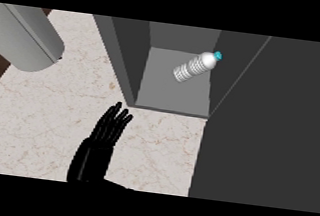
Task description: Pick up the bottled water, place it into the cabinet and close the cabinet
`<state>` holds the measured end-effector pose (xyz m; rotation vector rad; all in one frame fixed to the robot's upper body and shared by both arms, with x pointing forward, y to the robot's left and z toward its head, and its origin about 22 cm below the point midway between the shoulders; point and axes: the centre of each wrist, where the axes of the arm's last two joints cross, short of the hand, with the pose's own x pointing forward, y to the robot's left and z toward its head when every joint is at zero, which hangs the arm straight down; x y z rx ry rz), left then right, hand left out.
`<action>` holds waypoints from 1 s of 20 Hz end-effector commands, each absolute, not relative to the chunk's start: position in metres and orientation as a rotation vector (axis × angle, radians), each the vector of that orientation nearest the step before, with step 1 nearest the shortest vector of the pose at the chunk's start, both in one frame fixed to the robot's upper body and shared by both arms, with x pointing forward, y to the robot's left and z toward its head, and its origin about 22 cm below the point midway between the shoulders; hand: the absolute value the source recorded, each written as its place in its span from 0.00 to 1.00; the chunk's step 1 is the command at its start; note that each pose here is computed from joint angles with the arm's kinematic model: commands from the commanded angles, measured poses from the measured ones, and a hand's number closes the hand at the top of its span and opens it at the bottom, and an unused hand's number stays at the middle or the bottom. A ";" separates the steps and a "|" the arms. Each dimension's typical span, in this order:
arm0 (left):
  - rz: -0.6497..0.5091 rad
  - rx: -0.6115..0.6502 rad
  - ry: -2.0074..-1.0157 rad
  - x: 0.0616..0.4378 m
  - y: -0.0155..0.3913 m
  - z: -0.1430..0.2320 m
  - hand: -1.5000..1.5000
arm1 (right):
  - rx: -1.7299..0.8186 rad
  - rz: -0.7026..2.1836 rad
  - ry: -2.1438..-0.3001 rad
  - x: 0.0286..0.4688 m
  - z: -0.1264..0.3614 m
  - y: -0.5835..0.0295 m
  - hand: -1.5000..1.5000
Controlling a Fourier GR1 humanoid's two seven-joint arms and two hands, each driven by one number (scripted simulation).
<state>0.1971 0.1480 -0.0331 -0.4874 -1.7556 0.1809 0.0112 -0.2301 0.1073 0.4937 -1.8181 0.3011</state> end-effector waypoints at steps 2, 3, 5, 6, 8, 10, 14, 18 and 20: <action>0.142 -0.506 -1.777 0.168 0.188 -0.029 0.00 | 0.531 0.727 -1.853 0.025 0.146 -0.232 1.00; 0.154 -0.499 -1.783 0.165 0.196 -0.028 0.00 | 0.549 0.785 -1.826 0.025 0.153 -0.233 1.00; 0.145 -0.487 -1.784 0.156 0.213 -0.026 0.00 | 0.575 0.842 -1.799 0.027 0.156 -0.231 1.00; 0.146 -0.474 -1.798 0.153 0.223 -0.029 0.00 | 0.592 0.858 -1.830 0.030 0.156 -0.228 1.00; 0.134 -0.452 -1.806 0.142 0.239 -0.024 0.00 | 0.600 0.866 -1.843 0.030 0.162 -0.225 1.00; 0.134 -0.456 -1.823 0.140 0.253 -0.021 0.00 | 0.605 0.866 -1.865 0.034 0.164 -0.220 1.00; 0.145 -0.458 -1.840 0.117 0.275 -0.014 0.00 | 0.663 0.778 -1.833 0.033 0.160 -0.206 1.00; 0.104 -0.448 -1.839 0.108 0.310 -0.011 0.00 | 0.708 0.758 -1.771 0.035 0.162 -0.197 1.00; 0.086 -0.476 -1.838 0.104 0.313 -0.007 0.00 | 0.736 0.776 -1.735 0.039 0.155 -0.191 1.00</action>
